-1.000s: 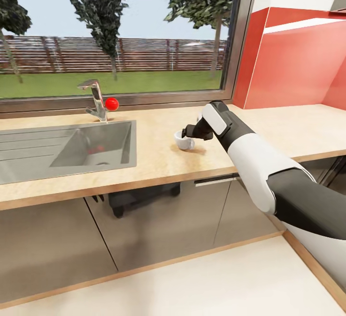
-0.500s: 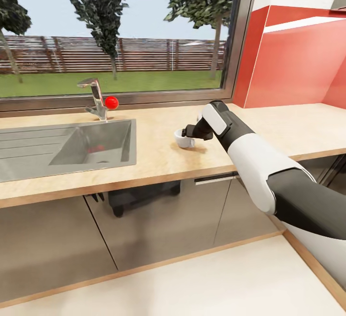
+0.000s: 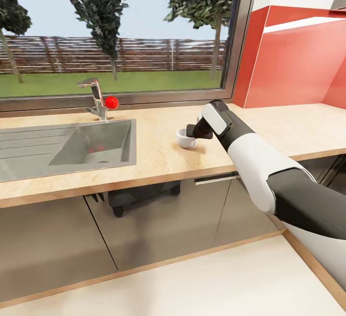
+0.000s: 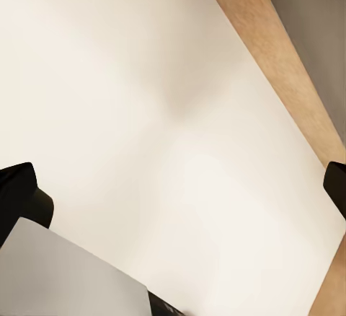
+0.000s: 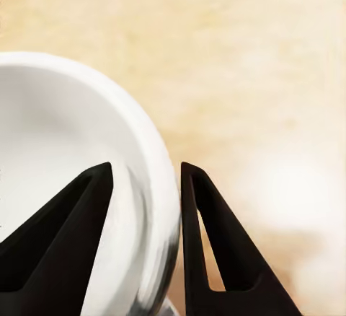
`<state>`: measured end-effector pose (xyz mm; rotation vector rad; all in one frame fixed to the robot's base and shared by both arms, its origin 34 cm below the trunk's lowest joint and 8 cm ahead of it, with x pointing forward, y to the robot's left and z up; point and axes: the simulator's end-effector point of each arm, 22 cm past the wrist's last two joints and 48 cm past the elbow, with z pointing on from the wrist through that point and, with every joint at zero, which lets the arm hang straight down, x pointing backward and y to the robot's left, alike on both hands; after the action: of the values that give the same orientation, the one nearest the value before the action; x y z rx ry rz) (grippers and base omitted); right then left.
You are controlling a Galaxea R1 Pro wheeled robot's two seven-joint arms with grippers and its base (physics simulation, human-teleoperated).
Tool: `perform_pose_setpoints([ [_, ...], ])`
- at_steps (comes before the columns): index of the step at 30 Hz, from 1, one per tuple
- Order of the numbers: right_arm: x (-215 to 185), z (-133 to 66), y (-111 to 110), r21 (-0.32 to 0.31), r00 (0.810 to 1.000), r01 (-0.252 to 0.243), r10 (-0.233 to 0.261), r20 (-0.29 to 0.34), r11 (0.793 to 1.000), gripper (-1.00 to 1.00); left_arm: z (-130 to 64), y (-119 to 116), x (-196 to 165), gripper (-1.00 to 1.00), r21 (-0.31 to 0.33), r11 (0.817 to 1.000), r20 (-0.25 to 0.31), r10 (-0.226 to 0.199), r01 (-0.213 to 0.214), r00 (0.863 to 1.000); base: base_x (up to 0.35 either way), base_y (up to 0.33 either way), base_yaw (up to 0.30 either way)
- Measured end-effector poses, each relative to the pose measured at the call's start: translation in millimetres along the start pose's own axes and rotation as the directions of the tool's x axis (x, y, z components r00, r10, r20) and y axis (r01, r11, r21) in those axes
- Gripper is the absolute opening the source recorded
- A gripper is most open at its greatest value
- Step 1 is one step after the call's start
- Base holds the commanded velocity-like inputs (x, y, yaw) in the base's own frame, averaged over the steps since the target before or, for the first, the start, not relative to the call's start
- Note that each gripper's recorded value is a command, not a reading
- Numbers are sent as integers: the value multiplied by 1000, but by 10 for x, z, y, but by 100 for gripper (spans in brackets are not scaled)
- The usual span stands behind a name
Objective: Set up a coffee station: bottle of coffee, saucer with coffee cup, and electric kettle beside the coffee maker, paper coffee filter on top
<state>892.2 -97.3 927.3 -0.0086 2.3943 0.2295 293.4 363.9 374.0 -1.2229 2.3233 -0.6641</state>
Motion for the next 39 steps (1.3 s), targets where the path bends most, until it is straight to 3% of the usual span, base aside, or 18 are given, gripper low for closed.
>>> perform_pose_setpoints([
  [6, 1, 0, 11, -5, 1000, -2, 2, 0, 1000, -100, 1, -3, -2, 100, 1, 1000, 0, 1, -1, 1000, 0, 0, 0],
  [29, -362, -295, 120, -21, 1000, -3, 3, 1, 1000, -100, -323, -311, -100, 100, 0, 1000, -1, 0, 0, 1000, 0, 0, 0],
  [31, -394, -322, 163, -38, 1000, -4, 4, 1, 999, -100, -351, -337, -108, 100, 0, 1000, -1, 0, 0, 1000, 0, 0, 0],
  [32, -411, -344, 278, -89, 1000, -8, 9, 1, 996, -100, -365, -350, -112, 100, 0, 1000, -1, 0, 0, 1000, 0, 0, 0],
  [35, -459, -393, 377, -129, 1000, -4, 4, 3, 992, -100, -408, -386, -123, 100, 0, 1000, -1, 0, 0, 1000, 0, 0, 0],
  [39, -622, -537, 545, -187, 999, 13, -3, 52, 982, -100, -408, -387, -125, 100, 0, 1000, 0, 0, 0, 1000, 0, 0, 0],
])
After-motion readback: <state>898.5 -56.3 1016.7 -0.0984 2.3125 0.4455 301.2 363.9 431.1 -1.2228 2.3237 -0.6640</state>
